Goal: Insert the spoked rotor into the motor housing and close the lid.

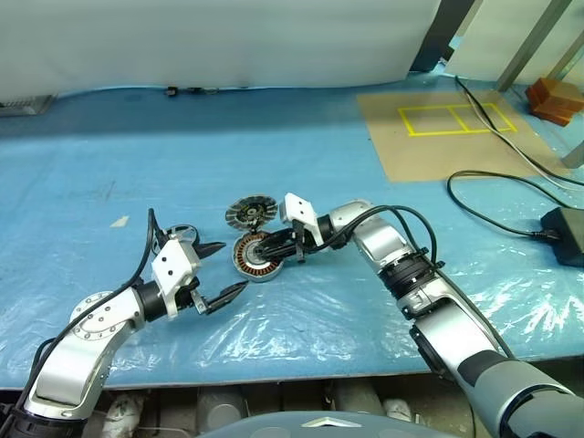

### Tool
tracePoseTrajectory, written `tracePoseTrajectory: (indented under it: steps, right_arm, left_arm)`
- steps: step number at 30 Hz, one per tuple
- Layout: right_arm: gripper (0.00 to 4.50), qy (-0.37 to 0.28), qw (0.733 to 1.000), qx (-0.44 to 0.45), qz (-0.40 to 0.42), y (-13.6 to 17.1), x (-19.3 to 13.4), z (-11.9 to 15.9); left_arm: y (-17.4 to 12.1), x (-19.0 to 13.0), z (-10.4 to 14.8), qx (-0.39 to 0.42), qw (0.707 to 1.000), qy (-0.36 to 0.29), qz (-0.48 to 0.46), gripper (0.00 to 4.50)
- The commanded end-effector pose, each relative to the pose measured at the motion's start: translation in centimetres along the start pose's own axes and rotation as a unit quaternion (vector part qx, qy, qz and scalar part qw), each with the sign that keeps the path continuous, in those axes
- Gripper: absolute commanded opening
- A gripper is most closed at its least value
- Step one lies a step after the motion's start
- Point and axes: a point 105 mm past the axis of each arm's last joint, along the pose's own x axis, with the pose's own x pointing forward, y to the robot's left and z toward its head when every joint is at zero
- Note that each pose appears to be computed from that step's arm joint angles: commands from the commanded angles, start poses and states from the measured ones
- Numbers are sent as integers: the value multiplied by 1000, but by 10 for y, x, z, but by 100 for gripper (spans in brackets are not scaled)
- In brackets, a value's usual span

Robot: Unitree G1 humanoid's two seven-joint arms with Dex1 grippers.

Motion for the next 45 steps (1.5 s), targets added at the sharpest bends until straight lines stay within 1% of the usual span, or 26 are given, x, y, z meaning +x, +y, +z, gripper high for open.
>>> tracePoseTrajectory:
  steps: [1,19,28,29,30,31,33,37,45]
  right_arm:
    - [65,9,1000,-29,-3,-4,0,5]
    - [65,24,999,-38,1,-5,1,2]
    - [65,26,999,-35,2,-5,1,1]
    - [136,26,999,-35,2,-5,1,1]
    - [163,26,999,-35,3,-4,1,1]
    - [206,27,999,-35,3,-4,1,1]
    - [261,29,999,-36,3,-4,1,1]
    - [261,20,999,-33,0,-6,-1,5]
    - [261,-24,999,-26,-5,-8,-14,26]
  left_arm:
    - [3,-1,11,27,1000,-12,3,450]
    - [3,3,17,27,999,-18,9,450]
    - [3,3,15,25,1000,-17,10,450]
    - [3,3,14,25,1000,-17,10,450]
    - [4,3,14,24,1000,-17,10,450]
    - [4,3,13,25,1000,-16,10,450]
    - [4,2,12,24,1000,-16,11,450]
    - [5,2,11,24,1000,-15,11,450]
    - [5,1,10,23,1000,-14,9,450]
